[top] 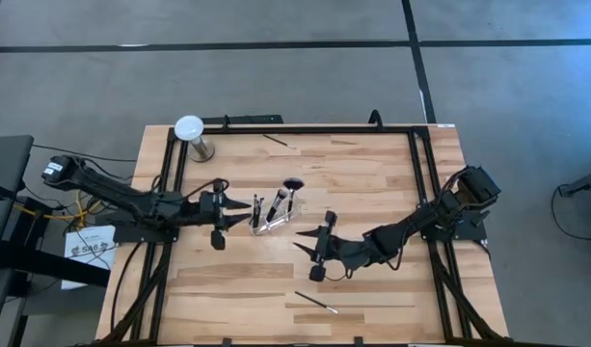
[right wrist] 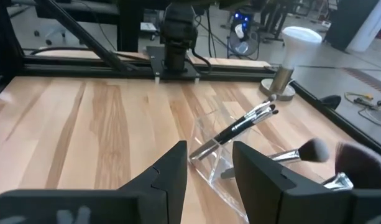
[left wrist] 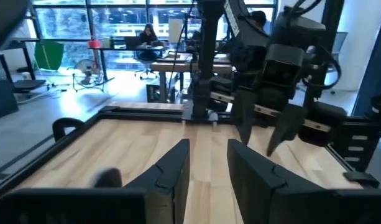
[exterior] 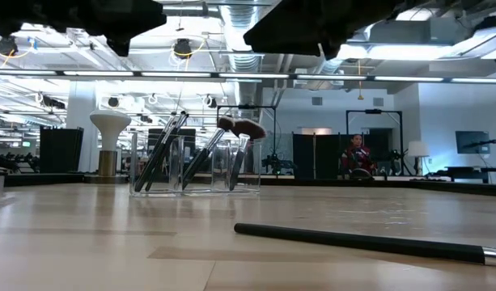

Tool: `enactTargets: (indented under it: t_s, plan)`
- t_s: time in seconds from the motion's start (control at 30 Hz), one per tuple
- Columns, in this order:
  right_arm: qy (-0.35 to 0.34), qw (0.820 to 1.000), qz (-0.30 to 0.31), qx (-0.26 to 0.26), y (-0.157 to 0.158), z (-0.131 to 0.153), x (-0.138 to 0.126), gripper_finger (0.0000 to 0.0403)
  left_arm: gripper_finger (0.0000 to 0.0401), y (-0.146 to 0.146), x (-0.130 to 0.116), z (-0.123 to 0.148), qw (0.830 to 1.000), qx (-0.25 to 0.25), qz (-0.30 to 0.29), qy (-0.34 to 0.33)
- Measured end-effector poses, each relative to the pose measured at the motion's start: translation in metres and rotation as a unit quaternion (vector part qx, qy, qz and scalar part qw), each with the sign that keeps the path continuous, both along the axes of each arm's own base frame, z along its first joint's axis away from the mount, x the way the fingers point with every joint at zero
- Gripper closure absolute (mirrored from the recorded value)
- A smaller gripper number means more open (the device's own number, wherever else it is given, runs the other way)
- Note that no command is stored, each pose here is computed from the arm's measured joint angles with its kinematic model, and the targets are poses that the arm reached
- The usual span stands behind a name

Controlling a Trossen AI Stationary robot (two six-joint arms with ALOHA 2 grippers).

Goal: Put items in baskets/containers
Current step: Put the white eyeshadow brush into the left section of the transparent organizer

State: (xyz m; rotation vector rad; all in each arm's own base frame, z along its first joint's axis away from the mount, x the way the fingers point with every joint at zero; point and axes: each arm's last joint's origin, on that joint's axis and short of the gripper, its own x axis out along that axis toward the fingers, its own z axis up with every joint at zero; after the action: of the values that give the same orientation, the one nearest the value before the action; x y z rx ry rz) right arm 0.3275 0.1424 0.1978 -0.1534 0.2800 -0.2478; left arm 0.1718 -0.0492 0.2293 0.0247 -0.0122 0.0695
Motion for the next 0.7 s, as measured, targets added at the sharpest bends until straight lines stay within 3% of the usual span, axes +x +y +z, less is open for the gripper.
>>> enactTargets:
  t_s: [0.23,0.4,0.57,0.7]
  plan:
    - [0.024,1.0,0.019,-0.008,0.017,0.016,0.003,0.0285,0.0297,-0.005,-0.002,-0.001,1.0,0.001,-0.012,0.003]
    - [0.076,0.995,0.02,0.057,0.039,0.032,-0.001,0.0285,0.0297,-0.007,-0.002,-0.001,1.0,0.001,-0.02,0.003]
    - [0.097,0.989,0.024,0.11,0.067,0.021,-0.018,0.0285,0.0297,-0.008,-0.003,-0.001,1.0,-0.001,-0.022,0.002]
    - [0.108,0.988,0.027,0.105,0.095,-0.001,-0.026,0.0285,0.0297,-0.009,-0.003,0.0,0.999,-0.004,-0.038,-0.002]
